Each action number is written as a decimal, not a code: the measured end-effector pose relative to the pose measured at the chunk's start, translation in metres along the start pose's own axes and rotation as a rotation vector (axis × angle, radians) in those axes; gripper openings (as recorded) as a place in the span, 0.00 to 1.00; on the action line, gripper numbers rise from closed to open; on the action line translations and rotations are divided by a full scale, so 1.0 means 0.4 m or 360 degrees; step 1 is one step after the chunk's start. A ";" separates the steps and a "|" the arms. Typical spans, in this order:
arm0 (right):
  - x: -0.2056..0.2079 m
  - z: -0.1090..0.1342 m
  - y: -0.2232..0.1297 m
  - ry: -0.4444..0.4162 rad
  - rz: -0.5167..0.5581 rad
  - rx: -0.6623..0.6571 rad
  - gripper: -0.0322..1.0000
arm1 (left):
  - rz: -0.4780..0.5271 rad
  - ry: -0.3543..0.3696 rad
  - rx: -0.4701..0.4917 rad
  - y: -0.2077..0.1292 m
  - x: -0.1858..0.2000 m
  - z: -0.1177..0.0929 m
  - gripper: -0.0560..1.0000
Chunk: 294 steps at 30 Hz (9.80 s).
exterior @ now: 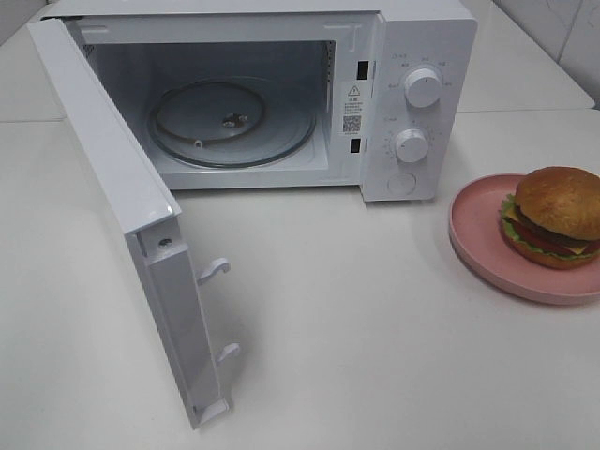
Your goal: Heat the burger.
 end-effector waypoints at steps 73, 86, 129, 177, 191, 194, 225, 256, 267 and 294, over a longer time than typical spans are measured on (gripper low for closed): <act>0.000 -0.005 -0.002 -0.0003 0.0002 -0.0017 0.72 | -0.0035 -0.0328 -0.0251 0.185 -0.817 -0.279 0.05; 0.000 -0.005 -0.002 -0.0003 0.0002 -0.0017 0.72 | -0.0054 -0.0418 -0.0292 0.198 -0.941 -0.387 0.05; 0.000 -0.006 -0.002 -0.0006 0.0003 -0.0015 0.72 | 0.0966 -0.0428 -0.0592 0.161 -0.784 -0.476 0.06; 0.000 -0.006 -0.002 -0.0006 0.0003 -0.0015 0.72 | 0.0419 0.0259 0.0054 0.075 -0.098 0.047 0.06; 0.000 -0.006 -0.002 -0.0006 0.0003 -0.0015 0.72 | 0.0005 0.0149 -0.0051 0.008 0.000 0.026 0.05; 0.000 -0.006 -0.002 -0.0006 0.0003 -0.0015 0.72 | -0.0009 0.0127 -0.0057 0.003 0.001 0.021 0.05; 0.000 -0.006 -0.002 -0.0006 0.0002 -0.0015 0.72 | -0.0013 0.0085 -0.0042 0.003 0.001 0.009 0.05; 0.000 -0.013 -0.003 -0.0058 0.0014 -0.0044 0.72 | -0.0022 0.0150 -0.0018 0.004 0.001 0.018 0.05; 0.000 -0.014 -0.004 -0.0070 0.0016 -0.0051 0.72 | -0.0026 0.0172 -0.0009 0.005 0.001 0.021 0.05; 0.000 -0.014 -0.004 -0.0070 0.0017 -0.0036 0.72 | -0.0026 0.0172 -0.0009 0.005 0.001 0.021 0.05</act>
Point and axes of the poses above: a point on each arm's last joint axis where the gripper is mounted, x pointing back along that axis away from the gripper, z along the wrist's bending axis when the last joint is at zero, y = z × x, the point moved 9 cm from there along -x, pointing out along that axis toward the gripper, and after that the axes turned 15 degrees about x, right-handed, at the moved point
